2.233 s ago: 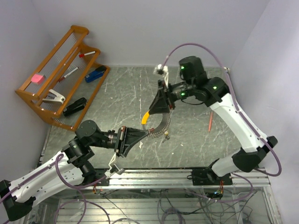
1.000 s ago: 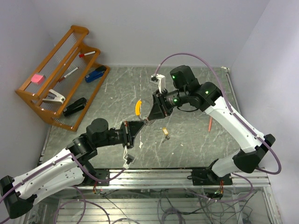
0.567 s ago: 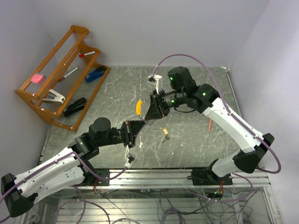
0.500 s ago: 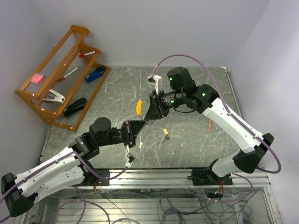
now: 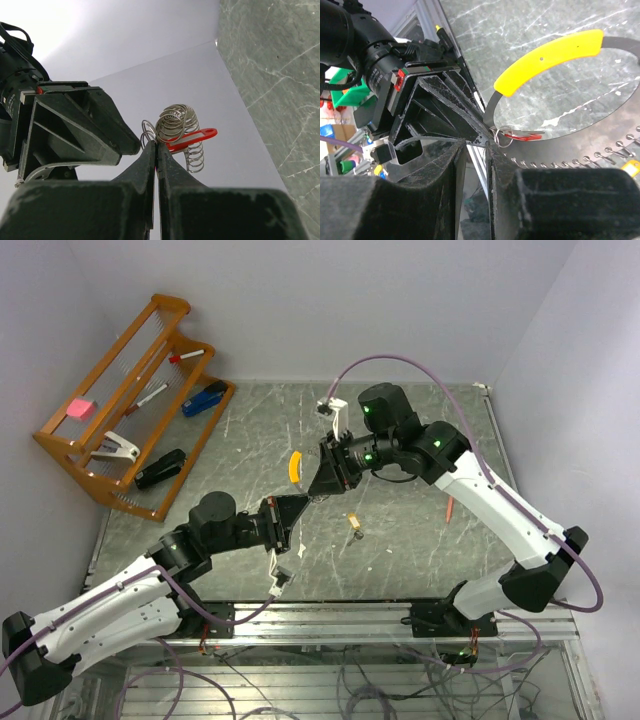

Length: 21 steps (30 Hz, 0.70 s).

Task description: Put the keys on the keyring

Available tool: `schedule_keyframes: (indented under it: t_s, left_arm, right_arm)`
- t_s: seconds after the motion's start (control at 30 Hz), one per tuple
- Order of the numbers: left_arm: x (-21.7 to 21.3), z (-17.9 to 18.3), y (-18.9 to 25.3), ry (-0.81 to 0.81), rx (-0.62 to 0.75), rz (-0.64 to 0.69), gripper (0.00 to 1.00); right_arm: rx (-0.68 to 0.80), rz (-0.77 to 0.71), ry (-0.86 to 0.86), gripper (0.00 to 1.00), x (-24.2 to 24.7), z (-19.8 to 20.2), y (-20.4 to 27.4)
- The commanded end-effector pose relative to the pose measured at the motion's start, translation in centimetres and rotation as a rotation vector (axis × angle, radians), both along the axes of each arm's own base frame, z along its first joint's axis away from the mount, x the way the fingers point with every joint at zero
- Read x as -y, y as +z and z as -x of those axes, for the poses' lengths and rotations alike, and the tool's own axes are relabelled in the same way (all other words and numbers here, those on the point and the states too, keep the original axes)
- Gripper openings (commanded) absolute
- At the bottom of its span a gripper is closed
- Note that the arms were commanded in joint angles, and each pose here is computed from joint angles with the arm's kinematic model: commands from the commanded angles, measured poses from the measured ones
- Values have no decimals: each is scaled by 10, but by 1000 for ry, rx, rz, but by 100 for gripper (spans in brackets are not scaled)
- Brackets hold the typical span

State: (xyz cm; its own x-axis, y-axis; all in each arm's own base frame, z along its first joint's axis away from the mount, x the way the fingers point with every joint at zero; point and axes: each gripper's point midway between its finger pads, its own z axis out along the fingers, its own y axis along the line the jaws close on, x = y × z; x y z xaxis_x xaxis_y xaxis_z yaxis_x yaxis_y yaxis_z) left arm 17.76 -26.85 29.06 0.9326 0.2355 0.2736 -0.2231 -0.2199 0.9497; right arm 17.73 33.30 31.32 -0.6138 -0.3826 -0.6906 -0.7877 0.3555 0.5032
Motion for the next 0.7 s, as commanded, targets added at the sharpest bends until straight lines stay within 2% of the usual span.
schedule_keyframes:
  t_s: [0.0,0.67]
  left_arm:
    - [-4,2,39,8,98,82,7]
    - [-6,-1,48,25,120,108,7]
  right_arm:
    - [72,-36,-49,24,2,-9,26]
    - [42,-51,-37,23,-1,-5,16]
